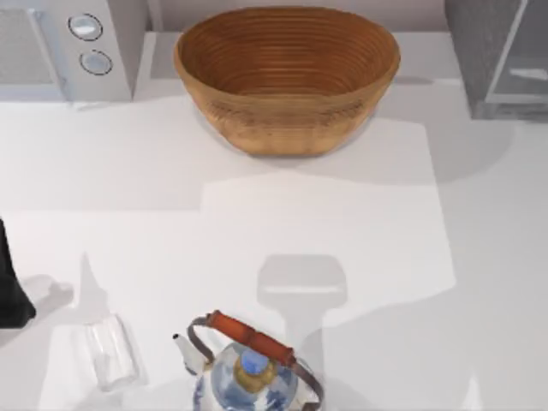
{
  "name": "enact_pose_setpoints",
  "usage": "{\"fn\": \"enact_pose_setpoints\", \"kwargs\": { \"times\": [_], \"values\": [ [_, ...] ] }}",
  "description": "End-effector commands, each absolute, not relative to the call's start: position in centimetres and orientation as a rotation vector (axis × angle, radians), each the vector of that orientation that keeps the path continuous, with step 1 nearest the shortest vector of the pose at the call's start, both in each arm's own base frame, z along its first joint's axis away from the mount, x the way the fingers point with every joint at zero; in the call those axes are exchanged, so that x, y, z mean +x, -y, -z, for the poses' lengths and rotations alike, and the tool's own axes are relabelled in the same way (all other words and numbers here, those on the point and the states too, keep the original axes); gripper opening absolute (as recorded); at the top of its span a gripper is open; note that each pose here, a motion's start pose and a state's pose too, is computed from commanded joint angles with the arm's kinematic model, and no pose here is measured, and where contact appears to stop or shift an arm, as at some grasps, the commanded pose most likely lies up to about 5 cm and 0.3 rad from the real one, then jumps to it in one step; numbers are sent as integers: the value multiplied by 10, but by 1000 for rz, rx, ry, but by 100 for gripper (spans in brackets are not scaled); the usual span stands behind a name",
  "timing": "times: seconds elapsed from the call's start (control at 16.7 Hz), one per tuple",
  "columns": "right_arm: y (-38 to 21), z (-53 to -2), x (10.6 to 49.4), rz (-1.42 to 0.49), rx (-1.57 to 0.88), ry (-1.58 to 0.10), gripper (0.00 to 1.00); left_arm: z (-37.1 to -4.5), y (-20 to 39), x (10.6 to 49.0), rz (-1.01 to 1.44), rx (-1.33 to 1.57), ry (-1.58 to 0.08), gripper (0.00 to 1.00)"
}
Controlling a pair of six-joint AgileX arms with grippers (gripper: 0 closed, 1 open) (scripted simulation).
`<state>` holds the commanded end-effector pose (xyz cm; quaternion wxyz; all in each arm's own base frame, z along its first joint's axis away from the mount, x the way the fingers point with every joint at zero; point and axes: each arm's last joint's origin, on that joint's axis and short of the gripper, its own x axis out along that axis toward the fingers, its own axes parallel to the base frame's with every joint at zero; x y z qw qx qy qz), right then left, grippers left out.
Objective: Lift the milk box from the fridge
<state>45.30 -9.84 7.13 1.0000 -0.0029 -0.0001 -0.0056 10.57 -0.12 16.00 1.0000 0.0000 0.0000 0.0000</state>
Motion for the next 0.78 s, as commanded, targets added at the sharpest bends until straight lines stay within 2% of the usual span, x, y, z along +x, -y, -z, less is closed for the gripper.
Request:
{"fn": "enact_pose_setpoints", "kwargs": {
  "times": [0.3, 0.78],
  "values": [
    [98, -71, 453, 11, -6, 0, 2, -160, 1, 106, 0, 0, 0, 100],
    [98, -71, 453, 11, -6, 0, 0, -160, 1, 106, 0, 0, 0, 100]
  ]
}}
